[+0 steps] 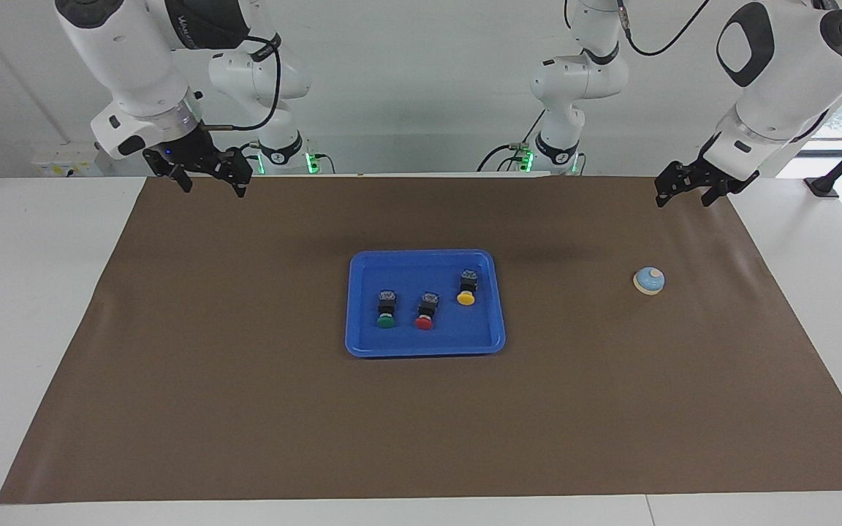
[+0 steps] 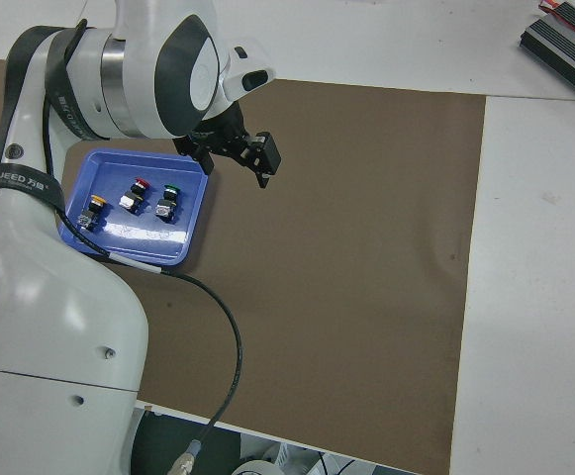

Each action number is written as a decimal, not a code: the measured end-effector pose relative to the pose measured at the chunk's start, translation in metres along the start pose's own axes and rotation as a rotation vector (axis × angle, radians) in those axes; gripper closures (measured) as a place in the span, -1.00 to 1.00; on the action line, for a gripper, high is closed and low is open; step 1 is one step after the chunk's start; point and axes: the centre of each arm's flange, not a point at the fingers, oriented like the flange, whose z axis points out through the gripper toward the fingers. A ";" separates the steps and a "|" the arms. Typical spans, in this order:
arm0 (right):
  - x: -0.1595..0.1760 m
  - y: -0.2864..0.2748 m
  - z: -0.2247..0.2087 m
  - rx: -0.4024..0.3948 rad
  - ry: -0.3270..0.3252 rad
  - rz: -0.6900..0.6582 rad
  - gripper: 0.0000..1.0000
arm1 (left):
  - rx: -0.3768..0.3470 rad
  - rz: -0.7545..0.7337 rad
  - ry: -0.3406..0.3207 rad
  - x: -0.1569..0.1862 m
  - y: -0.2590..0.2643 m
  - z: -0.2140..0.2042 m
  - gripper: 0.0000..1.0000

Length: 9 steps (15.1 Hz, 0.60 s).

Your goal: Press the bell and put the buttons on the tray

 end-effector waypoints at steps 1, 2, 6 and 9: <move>0.000 0.000 0.000 0.000 0.000 0.001 -1.00 | -0.001 -0.034 0.006 0.000 -0.010 0.003 -0.77; 0.000 0.001 0.000 0.000 0.000 0.002 -1.00 | -0.003 -0.053 0.022 0.000 -0.020 0.011 -0.45; 0.000 0.001 0.000 0.000 0.000 0.002 -1.00 | -0.005 -0.062 0.068 0.007 -0.055 0.092 0.45; 0.000 0.001 0.000 0.000 0.000 0.002 -1.00 | -0.005 -0.030 0.088 0.012 -0.072 0.176 0.98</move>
